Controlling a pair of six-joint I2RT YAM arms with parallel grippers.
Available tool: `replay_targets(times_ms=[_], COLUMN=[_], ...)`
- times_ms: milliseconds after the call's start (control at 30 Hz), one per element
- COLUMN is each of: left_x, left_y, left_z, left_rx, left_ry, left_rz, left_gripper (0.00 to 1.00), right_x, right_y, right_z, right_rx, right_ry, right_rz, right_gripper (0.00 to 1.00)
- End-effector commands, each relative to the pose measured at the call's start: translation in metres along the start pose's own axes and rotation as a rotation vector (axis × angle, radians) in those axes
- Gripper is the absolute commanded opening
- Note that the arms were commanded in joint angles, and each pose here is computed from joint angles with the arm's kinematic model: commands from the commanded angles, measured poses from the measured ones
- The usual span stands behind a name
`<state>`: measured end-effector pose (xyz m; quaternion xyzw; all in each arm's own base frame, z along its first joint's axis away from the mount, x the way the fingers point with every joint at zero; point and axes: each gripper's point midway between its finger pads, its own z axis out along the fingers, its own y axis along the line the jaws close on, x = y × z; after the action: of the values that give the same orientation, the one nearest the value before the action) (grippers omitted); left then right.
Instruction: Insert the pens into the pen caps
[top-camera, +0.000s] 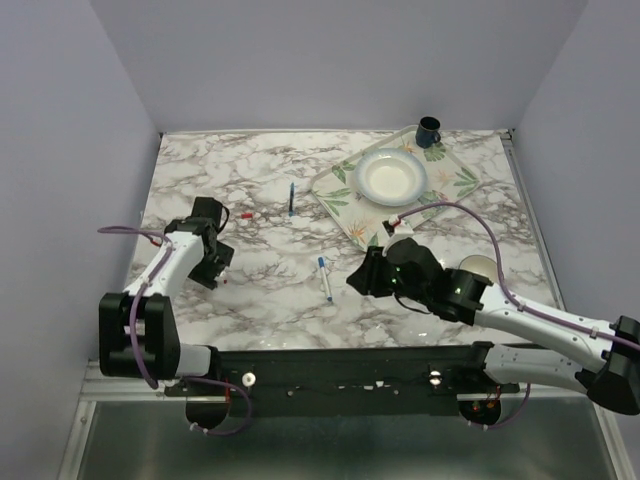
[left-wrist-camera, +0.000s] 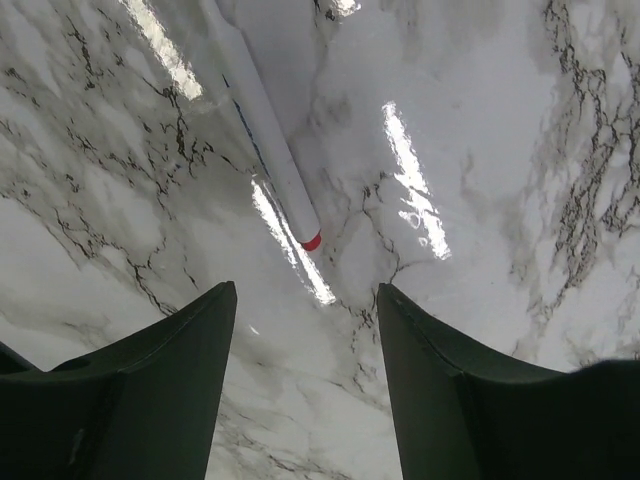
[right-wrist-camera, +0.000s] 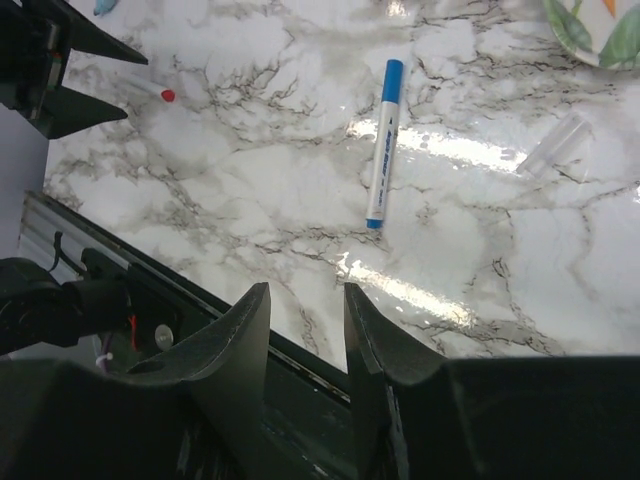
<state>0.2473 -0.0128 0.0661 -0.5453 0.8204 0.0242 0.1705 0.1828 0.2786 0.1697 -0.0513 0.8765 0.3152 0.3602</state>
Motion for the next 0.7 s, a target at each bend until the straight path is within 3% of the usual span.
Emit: replay_targets(times_ms=[0,233,433,667], left_x=[-0.006,-0.010,-0.012,-0.014], left_y=[0.008,0.019,0.021,0.027], left_z=[0.013,0.045,0.064,0.061], left_rx=[-0.133,-0.197,-0.219,-0.215], left_ry=[0.030,0.047,0.036,0.008], left_rz=[-0.065,-0.119,-0.083,-0.084], left_gripper=[0.64,0.61,0.58,0.40], right_x=[-0.008,-0.011,-0.012,-0.015], right_y=[-0.009,-0.010,-0.010,-0.008], right_z=[-0.003,-0.007,-0.007,-0.006], right_rx=[0.041,0.039,0.038,0.038], right_ry=[-0.057,-0.072,-0.078,-0.082], right_rz=[-0.022,-0.019,-0.020,-0.018], right_gripper=[0.42,0.42,0.42,0.42])
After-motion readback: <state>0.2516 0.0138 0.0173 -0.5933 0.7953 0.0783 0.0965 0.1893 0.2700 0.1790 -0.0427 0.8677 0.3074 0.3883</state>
